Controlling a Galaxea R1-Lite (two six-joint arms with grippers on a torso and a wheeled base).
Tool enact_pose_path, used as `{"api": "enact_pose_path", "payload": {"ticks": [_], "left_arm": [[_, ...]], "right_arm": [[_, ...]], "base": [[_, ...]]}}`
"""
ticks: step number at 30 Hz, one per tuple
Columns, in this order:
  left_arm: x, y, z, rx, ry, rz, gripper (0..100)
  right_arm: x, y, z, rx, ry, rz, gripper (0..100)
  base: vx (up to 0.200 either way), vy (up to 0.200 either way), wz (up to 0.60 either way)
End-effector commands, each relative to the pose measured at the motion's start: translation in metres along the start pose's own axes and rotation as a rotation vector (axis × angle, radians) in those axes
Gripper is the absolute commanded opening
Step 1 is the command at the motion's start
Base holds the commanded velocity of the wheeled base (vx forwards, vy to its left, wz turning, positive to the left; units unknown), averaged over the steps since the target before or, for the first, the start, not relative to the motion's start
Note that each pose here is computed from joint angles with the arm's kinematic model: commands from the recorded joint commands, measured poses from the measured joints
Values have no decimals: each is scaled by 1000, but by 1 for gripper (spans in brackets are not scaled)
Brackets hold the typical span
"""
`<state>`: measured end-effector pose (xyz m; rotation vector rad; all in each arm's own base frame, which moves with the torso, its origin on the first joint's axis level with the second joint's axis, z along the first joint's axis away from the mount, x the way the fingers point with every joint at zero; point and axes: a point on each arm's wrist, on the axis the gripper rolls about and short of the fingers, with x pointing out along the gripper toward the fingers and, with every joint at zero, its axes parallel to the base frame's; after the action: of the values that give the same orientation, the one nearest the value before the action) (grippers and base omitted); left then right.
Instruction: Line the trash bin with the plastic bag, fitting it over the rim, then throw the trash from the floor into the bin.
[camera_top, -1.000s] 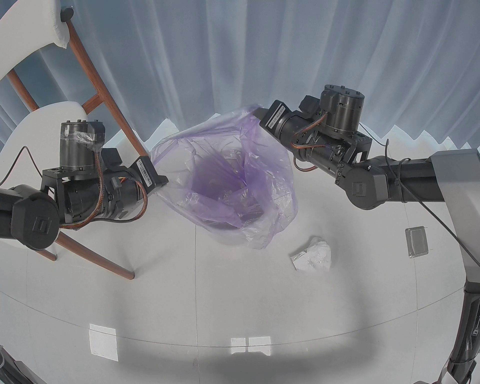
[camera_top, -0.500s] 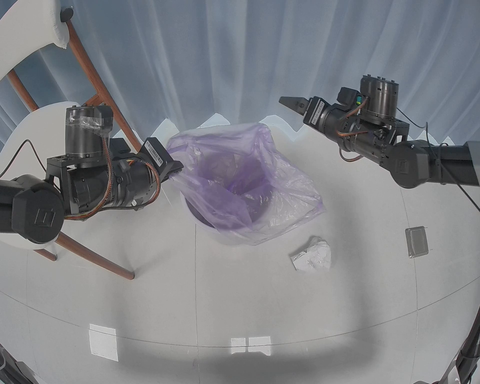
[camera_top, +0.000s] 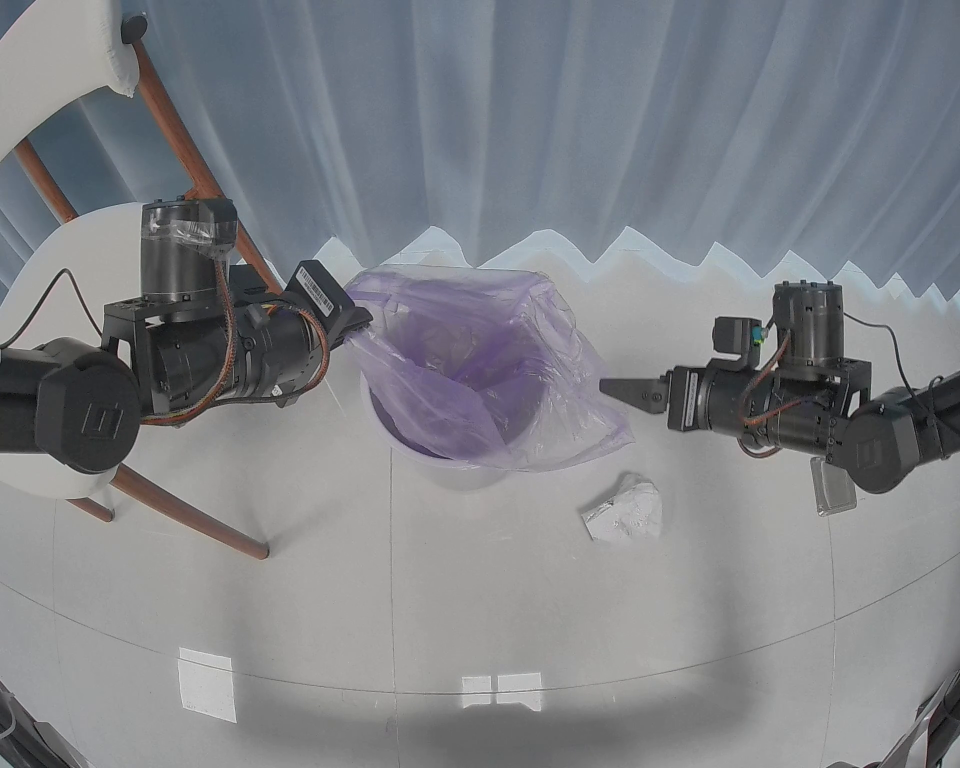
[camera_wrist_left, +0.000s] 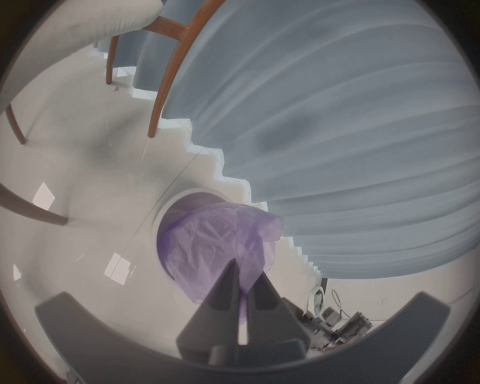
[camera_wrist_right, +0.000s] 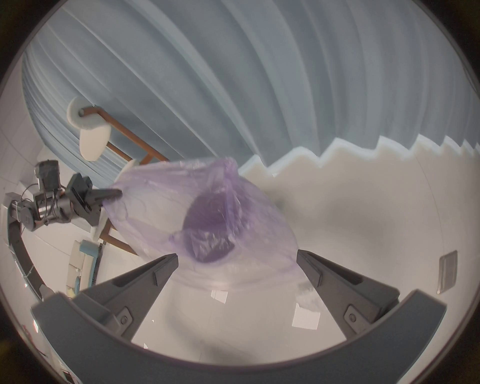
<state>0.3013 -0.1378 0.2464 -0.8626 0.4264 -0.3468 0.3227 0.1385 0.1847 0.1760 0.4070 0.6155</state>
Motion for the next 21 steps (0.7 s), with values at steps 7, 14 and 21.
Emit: {"api": "enact_pose_path", "payload": {"ticks": [7,14,21], "left_arm": [[9,-3,3,0,-8,-12,0],[12,-2,2,4,-4,-7,0],[12,-1,2,4,-4,-5,0]], "right_arm": [[7,3,-35,333,151,-71,100],[44,11,-76,563,228,-206,100],[73,20,-76,662,198,-217,100]], "base": [[0,0,0],[0,0,0],[0,0,0]]}}
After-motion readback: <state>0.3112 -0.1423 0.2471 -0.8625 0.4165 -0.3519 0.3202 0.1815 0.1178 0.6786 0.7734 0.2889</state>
